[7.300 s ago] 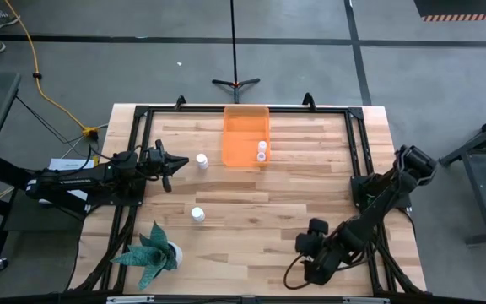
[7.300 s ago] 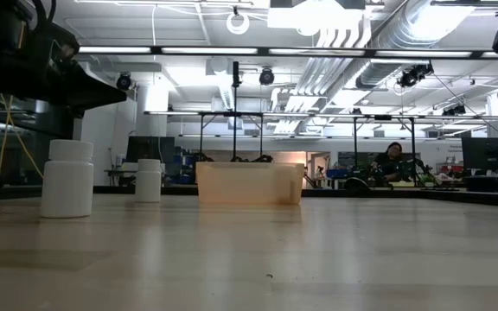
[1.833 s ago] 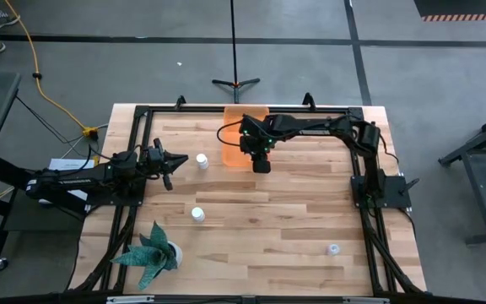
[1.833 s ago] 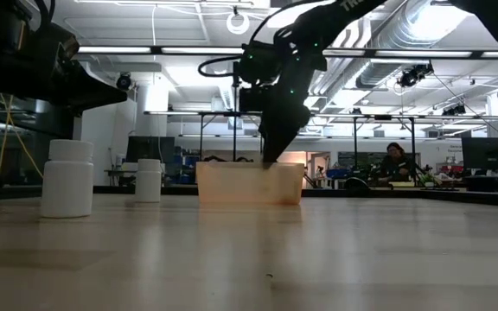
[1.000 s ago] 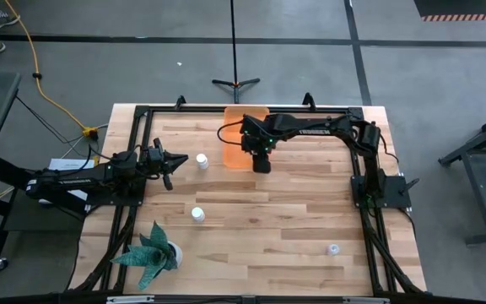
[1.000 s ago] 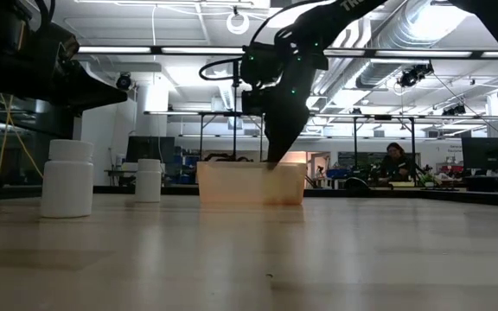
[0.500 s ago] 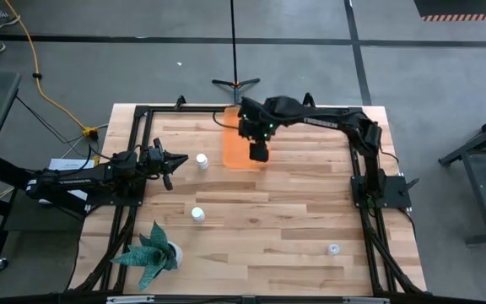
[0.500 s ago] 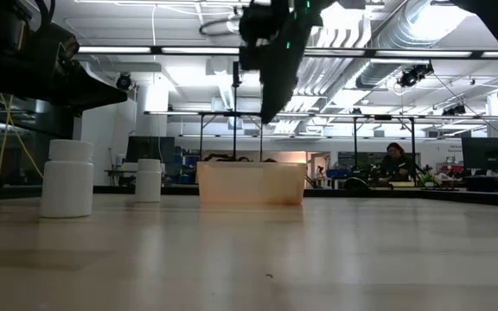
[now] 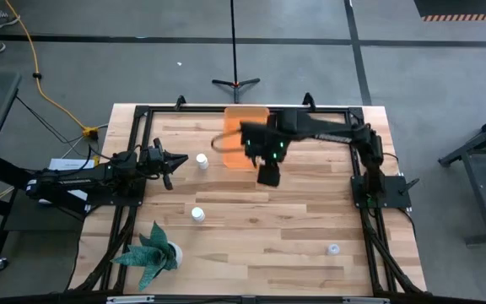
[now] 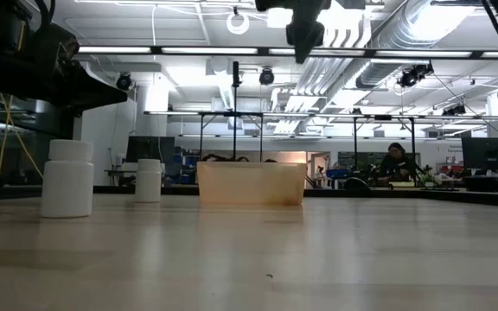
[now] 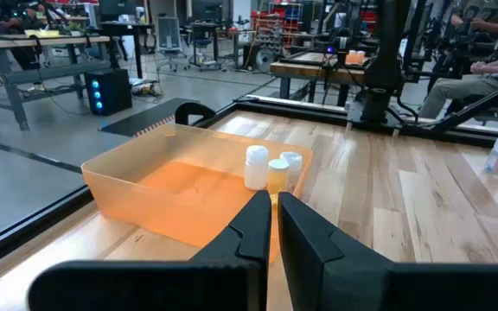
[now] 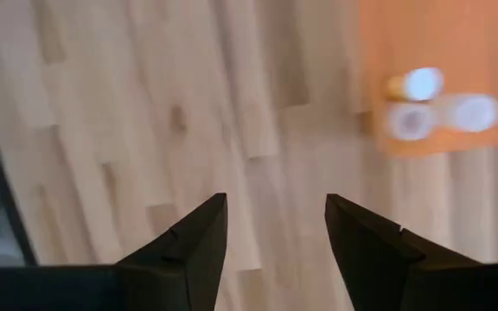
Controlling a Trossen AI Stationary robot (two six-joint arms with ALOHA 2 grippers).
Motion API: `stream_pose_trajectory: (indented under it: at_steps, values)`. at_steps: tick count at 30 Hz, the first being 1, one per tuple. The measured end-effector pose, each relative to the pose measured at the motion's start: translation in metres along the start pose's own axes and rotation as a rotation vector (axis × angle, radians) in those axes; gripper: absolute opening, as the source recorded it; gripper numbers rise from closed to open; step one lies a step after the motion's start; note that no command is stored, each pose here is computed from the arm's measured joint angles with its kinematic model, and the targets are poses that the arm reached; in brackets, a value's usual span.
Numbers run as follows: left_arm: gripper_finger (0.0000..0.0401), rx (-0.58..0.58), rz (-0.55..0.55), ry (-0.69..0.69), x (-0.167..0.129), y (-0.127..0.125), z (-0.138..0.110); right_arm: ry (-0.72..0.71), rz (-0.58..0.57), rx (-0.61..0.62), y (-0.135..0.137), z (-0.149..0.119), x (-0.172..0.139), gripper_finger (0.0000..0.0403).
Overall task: Pick and place pill bottles into a basket
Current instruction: Put the transparent pill bottle into the orange bin
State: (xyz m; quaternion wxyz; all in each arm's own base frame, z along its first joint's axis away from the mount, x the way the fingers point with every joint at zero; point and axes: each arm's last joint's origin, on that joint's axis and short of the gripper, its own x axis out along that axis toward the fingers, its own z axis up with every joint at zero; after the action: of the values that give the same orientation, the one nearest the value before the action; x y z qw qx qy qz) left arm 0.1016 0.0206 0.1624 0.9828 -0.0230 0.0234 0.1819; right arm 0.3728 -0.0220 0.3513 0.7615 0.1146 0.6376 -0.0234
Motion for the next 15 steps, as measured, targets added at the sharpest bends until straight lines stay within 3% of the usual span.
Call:
stream_pose_trajectory:
  at_steps: [8, 15]
  values:
    - [0.0063, 0.0, -0.008, 0.003, 0.0, 0.0, 0.0, 0.097, -0.112, 0.006, 0.062, -0.043, 0.033, 0.0184]
    - [0.0063, 0.0, -0.009, 0.002, 0.0, 0.0, 0.0, 0.06, -0.094, 0.235, 0.08, -0.117, 0.044, 0.0177]
